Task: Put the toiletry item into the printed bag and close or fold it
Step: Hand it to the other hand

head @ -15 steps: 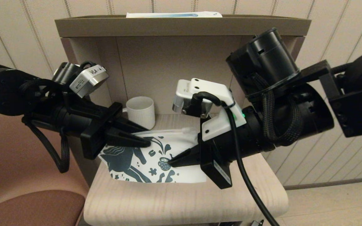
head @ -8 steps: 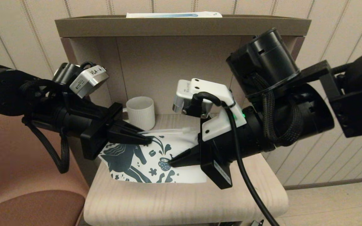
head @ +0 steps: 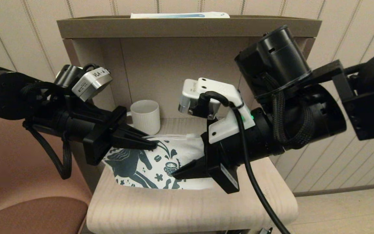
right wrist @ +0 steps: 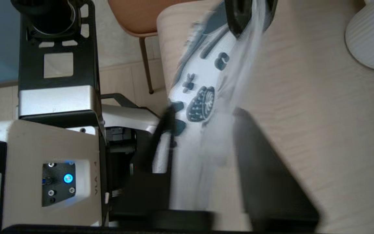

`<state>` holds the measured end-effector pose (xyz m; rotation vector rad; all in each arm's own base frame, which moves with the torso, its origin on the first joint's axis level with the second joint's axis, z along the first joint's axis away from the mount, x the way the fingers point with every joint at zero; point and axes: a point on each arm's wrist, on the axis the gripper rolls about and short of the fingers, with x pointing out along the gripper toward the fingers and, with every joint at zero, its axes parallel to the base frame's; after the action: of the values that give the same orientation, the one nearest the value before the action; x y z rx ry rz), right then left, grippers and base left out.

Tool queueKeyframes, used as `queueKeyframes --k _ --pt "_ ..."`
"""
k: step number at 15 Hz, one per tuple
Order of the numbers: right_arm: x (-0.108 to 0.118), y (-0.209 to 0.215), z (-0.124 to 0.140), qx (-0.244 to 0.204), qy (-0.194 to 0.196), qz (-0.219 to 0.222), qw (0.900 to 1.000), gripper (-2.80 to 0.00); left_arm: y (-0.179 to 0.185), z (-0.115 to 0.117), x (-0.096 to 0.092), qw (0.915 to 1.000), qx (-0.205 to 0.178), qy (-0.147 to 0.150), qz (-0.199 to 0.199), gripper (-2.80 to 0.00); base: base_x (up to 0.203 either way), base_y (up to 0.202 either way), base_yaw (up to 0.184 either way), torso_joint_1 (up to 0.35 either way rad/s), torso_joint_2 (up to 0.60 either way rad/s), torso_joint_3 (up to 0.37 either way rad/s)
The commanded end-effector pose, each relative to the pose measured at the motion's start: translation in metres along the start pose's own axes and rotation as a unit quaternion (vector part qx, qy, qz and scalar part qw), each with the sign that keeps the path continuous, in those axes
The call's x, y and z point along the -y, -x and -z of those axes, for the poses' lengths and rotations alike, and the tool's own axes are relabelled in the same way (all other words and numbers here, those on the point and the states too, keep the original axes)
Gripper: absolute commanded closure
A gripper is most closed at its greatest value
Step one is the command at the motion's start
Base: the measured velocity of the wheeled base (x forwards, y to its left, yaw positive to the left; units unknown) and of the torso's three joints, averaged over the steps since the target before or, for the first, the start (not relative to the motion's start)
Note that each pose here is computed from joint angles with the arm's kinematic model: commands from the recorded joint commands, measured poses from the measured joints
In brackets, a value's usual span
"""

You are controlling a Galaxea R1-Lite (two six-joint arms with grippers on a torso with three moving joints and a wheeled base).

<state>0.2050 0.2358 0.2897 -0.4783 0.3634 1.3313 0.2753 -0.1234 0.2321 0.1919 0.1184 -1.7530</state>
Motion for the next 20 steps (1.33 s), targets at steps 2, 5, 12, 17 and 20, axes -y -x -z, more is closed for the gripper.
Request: queueKeyframes --k 2,5,12,17,20 --pt "-0.0003 0.0025 0.0007 -0.001 -0.003 0.0 1.0 -2.8 0.0006 -0.0013 0.0015 1.0 0.003 -0.003 0.002 0.0 0.0 0.0 0.0 0.0 0.0 0.0" --pt "0.0012 0.0018 0.0053 -0.009 -0.009 0.0 1.0 -2.8 0.0007 -0.0013 0.0019 1.0 0.003 -0.003 0.002 0.0 0.0 0.0 0.0 0.0 0.0 0.0" --pt "0.004 0.0091 0.0047 -0.003 -0.017 0.01 1.0 -2.8 0.0003 -0.001 0.002 1.0 0.002 -0.003 0.002 0.0 0.0 0.0 0.0 0.0 0.0 0.0" --pt "0.0056 0.0089 0.0015 0.002 -0.019 0.012 1.0 -2.8 0.0001 0.0006 0.0025 1.0 0.0 -0.002 0.001 0.0 0.0 0.0 0.0 0.0 0.0 0.0" --pt "0.0061 0.0082 0.0024 0.0 -0.027 0.013 1.0 -2.8 0.0001 0.0008 0.0027 1.0 0.0 -0.001 0.001 0.0 0.0 0.0 0.0 0.0 0.0 0.0"
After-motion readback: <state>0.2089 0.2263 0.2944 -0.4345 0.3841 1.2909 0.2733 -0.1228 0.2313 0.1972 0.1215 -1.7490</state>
